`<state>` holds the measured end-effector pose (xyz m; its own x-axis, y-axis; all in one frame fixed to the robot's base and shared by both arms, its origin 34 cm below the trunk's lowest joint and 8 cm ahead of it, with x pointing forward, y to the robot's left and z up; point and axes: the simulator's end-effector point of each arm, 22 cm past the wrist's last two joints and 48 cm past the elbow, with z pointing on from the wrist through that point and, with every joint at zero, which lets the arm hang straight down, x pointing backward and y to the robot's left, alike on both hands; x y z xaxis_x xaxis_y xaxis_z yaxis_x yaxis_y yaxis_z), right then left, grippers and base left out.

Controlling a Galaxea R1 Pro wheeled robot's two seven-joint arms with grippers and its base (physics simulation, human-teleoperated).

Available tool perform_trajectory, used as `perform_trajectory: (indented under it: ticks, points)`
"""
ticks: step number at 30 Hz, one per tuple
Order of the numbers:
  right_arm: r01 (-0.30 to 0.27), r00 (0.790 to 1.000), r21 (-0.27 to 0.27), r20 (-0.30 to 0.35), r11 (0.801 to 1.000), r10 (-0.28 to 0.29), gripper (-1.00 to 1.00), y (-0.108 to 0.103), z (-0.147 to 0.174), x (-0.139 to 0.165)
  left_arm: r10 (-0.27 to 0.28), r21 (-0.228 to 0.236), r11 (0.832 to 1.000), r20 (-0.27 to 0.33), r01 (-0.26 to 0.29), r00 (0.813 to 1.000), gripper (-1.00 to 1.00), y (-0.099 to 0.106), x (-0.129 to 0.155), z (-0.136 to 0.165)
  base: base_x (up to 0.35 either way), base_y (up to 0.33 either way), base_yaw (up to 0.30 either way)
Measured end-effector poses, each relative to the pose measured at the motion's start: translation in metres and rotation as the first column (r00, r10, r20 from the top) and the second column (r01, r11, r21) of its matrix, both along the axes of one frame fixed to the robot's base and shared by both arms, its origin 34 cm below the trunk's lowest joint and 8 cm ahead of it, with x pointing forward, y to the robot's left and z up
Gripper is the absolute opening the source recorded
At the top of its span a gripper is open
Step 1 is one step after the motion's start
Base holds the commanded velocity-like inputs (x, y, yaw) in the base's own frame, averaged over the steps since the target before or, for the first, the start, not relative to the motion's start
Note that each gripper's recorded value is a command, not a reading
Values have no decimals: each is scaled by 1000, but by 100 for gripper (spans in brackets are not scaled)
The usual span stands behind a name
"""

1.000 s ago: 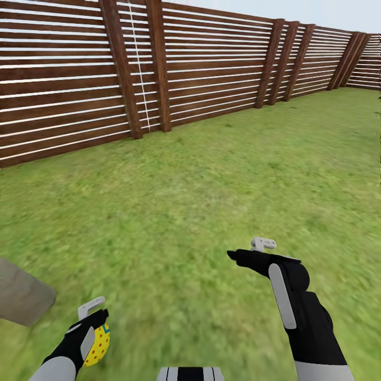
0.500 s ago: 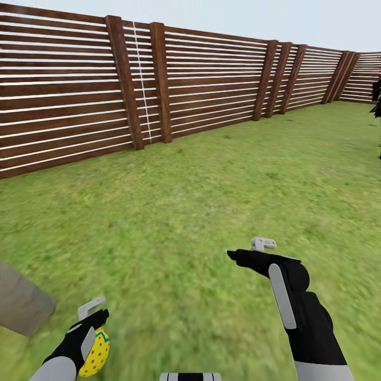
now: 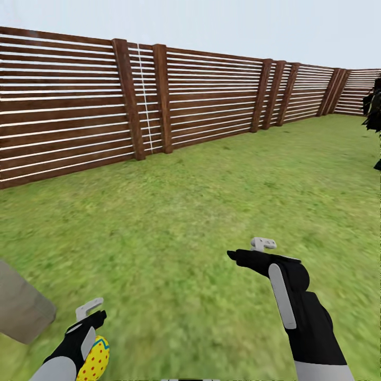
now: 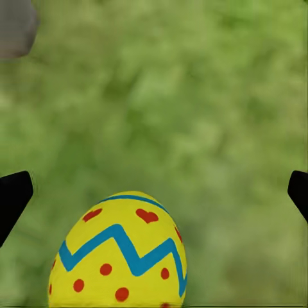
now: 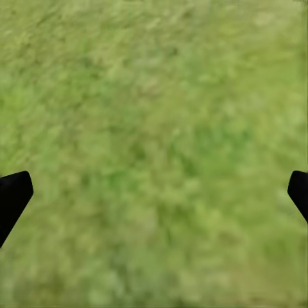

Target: Take the three Easter eggs out of the wicker basket on the lawn in the garden, then place them on the lawn next to a single tree (choose any tree) so that all three eggs are next to the same tree and none are left in the basket.

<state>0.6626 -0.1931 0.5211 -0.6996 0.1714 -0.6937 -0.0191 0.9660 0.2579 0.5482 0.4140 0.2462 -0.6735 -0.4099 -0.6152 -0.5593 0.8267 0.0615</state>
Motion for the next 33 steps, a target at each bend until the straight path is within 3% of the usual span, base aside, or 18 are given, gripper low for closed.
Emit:
perform_trajectory:
  ticks: [13,21,33]
  points:
    - [1,999,0,52,1000,-1,100,-1,32,-2,0,1,1000,50,0,999,100,-1,13,26,-60,0,24]
    - [0,996,0,84,1000,0,100,0,52,-4,-3,0,1000,80,3,997,100,-2,20,42,-18,0,239]
    - [0,993,0,121,1000,0,100,0,81,-5,-4,-2,1000,111,5,994,100,-3,28,66,-245,0,285]
